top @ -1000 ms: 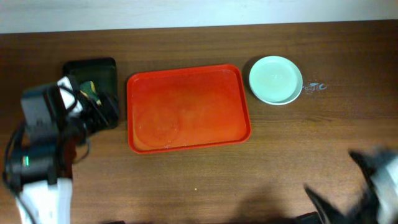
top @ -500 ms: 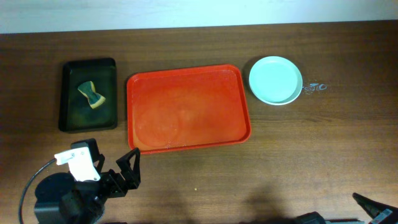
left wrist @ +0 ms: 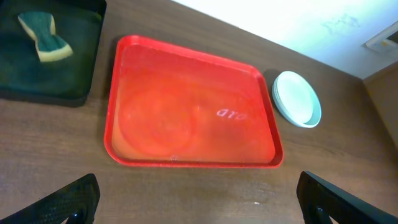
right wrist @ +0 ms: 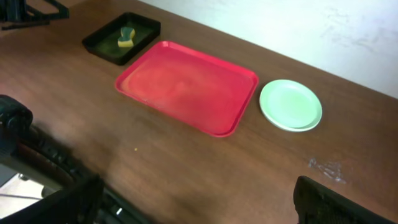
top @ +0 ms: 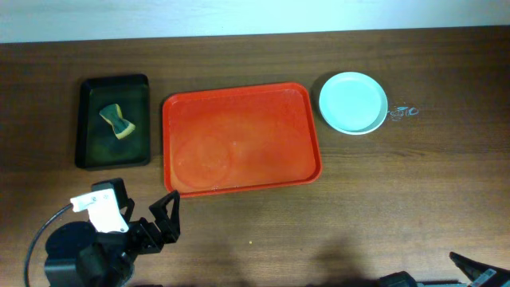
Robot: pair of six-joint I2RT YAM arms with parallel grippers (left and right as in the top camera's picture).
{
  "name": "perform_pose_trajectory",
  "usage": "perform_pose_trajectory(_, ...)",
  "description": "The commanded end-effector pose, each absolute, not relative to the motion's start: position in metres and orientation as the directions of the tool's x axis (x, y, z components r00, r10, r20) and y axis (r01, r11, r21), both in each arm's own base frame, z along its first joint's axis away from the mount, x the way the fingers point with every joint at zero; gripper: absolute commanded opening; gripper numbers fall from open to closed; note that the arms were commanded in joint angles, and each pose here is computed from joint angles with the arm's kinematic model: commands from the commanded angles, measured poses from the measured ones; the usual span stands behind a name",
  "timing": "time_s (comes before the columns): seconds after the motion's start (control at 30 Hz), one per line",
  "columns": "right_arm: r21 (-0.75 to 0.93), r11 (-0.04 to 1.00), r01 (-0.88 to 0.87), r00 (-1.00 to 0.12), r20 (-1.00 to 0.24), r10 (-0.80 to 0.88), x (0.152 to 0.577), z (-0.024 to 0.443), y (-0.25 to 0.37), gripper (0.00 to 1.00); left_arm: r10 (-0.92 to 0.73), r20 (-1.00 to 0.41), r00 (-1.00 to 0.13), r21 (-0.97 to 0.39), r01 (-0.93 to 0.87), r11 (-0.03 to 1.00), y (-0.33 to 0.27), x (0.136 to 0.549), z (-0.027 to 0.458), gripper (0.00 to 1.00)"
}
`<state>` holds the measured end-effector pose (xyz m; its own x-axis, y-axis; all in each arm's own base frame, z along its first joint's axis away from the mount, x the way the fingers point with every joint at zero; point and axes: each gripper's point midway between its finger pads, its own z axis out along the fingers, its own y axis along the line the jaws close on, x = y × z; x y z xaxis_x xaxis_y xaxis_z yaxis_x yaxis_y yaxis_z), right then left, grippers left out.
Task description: Clean dirty plates on tray and stack at the side
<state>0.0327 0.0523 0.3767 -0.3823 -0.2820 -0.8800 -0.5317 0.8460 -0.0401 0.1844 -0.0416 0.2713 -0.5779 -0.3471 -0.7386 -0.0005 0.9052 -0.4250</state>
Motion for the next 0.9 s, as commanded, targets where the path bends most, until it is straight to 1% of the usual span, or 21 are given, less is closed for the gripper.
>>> perform_pose_trajectory(0.0, -0.040, 0.859, -0.510, -0.395, -0.876, -0.275, 0.037, 0.369, 0.051, 0.98, -0.329, -0.738, -0.589, -0.419, 0.017, 0.908, -0.044, 0.181, 0.268, 0.99)
perform_pose_trajectory(0.1, -0.085, 0.899, -0.429, -0.315, -0.919, -0.237, 0.077, 0.368, 0.050, 0.98, -0.329, -0.737, -0.590, -0.419, 0.016, 0.908, -0.044, 0.181, 0.268, 1.00)
perform_pose_trajectory(0.17, -0.096, 0.910, -0.404, -0.274, -0.936, -0.220, 0.104, 0.350, 0.053, 0.99, -0.329, -0.737, -0.590, -0.419, 0.016, 0.908, -0.044, 0.181, 0.268, 0.99)
perform_pose_trajectory(0.27, -0.101, 0.909, -0.403, -0.202, -0.960, -0.196, 0.141, 0.313, 0.061, 0.98, -0.329, -0.737, -0.590, -0.419, 0.016, 0.908, -0.044, 0.181, 0.268, 0.99)
perform_pose_trajectory(0.3, -0.108, 0.901, -0.420, -0.150, -0.971, -0.186, 0.157, 0.298, 0.068, 0.98, -0.329, -0.737, -0.590, -0.419, 0.016, 0.908, -0.044, 0.181, 0.268, 0.99)
perform_pose_trajectory(0.4, -0.136, 0.891, -0.434, -0.043, -0.984, -0.171, 0.184, 0.274, 0.076, 0.98, -0.329, -0.737, -0.590, -0.419, 0.016, 0.908, -0.044, 0.181, 0.268, 0.99)
perform_pose_trajectory(0.47, -0.152, 0.896, -0.417, 0.001, -0.986, -0.167, 0.196, 0.256, 0.075, 0.98, -0.329, -0.737, -0.590, -0.419, 0.016, 0.908, -0.044, 0.181, 0.268, 0.99)
perform_pose_trajectory(0.5, -0.155, 0.900, -0.408, 0.009, -0.986, -0.166, 0.201, 0.247, 0.074, 0.99, -0.329, -0.737, -0.590, -0.419, 0.016, 0.908, -0.044, 0.181, 0.268, 0.99)
perform_pose_trajectory(0.57, -0.101, 0.928, -0.360, 0.007, -0.994, -0.106, 0.211, 0.233, 0.066, 0.98, -0.329, -0.737, -0.590, -0.419, 0.016, 0.908, -0.044, 0.181, 0.268, 0.99)
perform_pose_trajectory(0.67, 0.056, 0.972, -0.230, -0.027, -0.998, 0.051, 0.228, 0.212, 0.043, 0.98, -0.329, -0.737, -0.590, -0.419, 0.016, 0.908, -0.044, 0.181, 0.268, 0.99)
perform_pose_trajectory(0.73, 0.145, 0.977, -0.157, -0.050, -0.989, 0.139, 0.235, 0.197, 0.031, 0.98, -0.329, -0.737, -0.590, -0.419, 0.016, 0.908, -0.044, 0.181, 0.268, 0.99)
perform_pose_trajectory(0.8, 0.196, 0.975, -0.106, -0.063, -0.980, 0.190, 0.240, 0.183, 0.022, 0.98, -0.329, -0.737, -0.590, -0.419, 0.016, 0.908, -0.044, 0.181, 0.268, 0.99)
perform_pose_trajectory(0.87, 0.201, 0.977, -0.071, -0.055, -0.979, 0.197, 0.244, 0.172, 0.016, 0.98, -0.329, -0.737, -0.590, -0.419, 0.016, 0.908, -0.044, 0.181, 0.268, 0.99)
